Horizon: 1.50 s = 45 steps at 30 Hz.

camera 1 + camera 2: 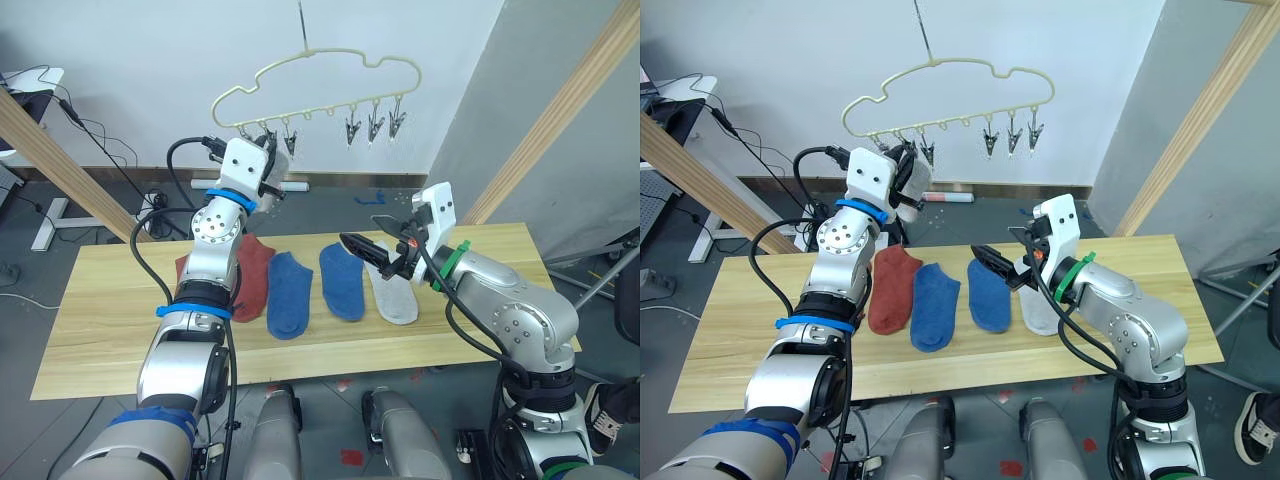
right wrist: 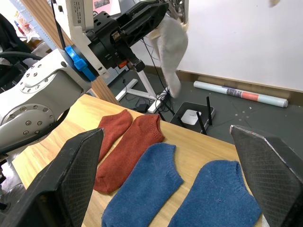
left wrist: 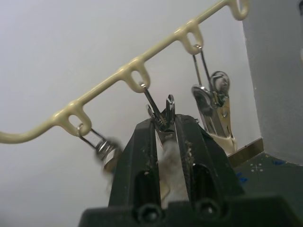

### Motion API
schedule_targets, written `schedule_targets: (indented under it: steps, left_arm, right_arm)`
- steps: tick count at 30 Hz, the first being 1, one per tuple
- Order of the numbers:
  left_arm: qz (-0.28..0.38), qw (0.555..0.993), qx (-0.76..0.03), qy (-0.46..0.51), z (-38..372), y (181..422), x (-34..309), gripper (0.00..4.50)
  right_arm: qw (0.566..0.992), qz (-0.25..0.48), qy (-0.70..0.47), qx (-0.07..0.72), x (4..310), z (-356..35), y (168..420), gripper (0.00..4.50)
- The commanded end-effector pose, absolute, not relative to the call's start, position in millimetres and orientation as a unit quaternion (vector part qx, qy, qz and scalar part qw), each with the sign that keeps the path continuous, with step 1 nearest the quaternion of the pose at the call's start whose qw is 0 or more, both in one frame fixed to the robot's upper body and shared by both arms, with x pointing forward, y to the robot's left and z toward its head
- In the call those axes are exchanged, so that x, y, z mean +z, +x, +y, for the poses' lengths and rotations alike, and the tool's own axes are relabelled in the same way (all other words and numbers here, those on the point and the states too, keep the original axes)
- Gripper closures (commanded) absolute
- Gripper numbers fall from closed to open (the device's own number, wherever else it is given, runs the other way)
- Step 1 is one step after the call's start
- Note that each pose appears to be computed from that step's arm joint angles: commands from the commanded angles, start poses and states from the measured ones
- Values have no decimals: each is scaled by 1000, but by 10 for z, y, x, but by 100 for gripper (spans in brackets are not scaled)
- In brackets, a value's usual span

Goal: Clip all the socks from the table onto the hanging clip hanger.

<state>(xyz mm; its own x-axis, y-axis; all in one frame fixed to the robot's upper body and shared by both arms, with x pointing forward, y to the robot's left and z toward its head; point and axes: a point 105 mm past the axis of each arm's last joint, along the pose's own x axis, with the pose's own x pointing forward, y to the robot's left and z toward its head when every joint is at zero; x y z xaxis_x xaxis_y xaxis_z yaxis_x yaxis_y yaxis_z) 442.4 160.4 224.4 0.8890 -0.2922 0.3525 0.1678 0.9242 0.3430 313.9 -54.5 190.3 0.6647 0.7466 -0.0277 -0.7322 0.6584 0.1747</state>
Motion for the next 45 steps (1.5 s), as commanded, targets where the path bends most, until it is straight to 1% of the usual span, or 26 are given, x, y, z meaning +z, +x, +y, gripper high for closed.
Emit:
schedule_targets:
  steps: [1, 10, 14, 17, 20, 22, 26, 32, 34, 36, 40, 45]
  left_arm:
    - [-232, 955, -115, 148, 1625, 4379, 2402, 428]
    - [-225, 959, -110, 132, 1655, 4378, 2374, 428]
    - [-224, 964, -117, 87, 1642, 4382, 2409, 428]
    - [-221, 964, -145, 37, 1573, 4363, 2457, 428]
    - [-228, 962, -153, 17, 1572, 4335, 2536, 428]
    - [-223, 961, -159, -17, 1580, 4332, 2572, 428]
    - [-186, 960, -186, -98, 1550, 4323, 2546, 428]
    - [-118, 959, -222, -134, 1538, 4237, 2424, 428]
    - [-90, 958, -248, -115, 1536, 4157, 2385, 428]
    - [-60, 955, -273, -101, 1567, 4059, 2358, 428]
    - [-14, 945, -308, -113, 1602, 3934, 2356, 428]
    - [42, 922, -348, -164, 1656, 3808, 2370, 428]
  right_arm:
    - [908, 27, 79, 410, 1981, -551, 3107, 0]
    - [907, 28, 78, 413, 1980, -545, 3109, 0]
    - [907, 28, 78, 412, 1979, -546, 3107, 0]
    - [910, 29, 73, 407, 1966, -558, 3119, 0]
    - [913, 29, 69, 400, 1953, -580, 3135, 0]
    - [915, 29, 68, 397, 1948, -589, 3146, 0]
    - [915, 28, 69, 397, 1945, -587, 3148, 0]
    - [919, 37, 58, 387, 1901, -630, 3175, 0]
    - [936, 60, 27, 346, 1771, -778, 3286, 0]
    - [944, 97, -20, 314, 1569, -935, 3362, 0]
    - [940, 139, -82, 300, 1264, -1085, 3393, 0]
    - [936, 194, -105, 276, 784, -1258, 3503, 0]
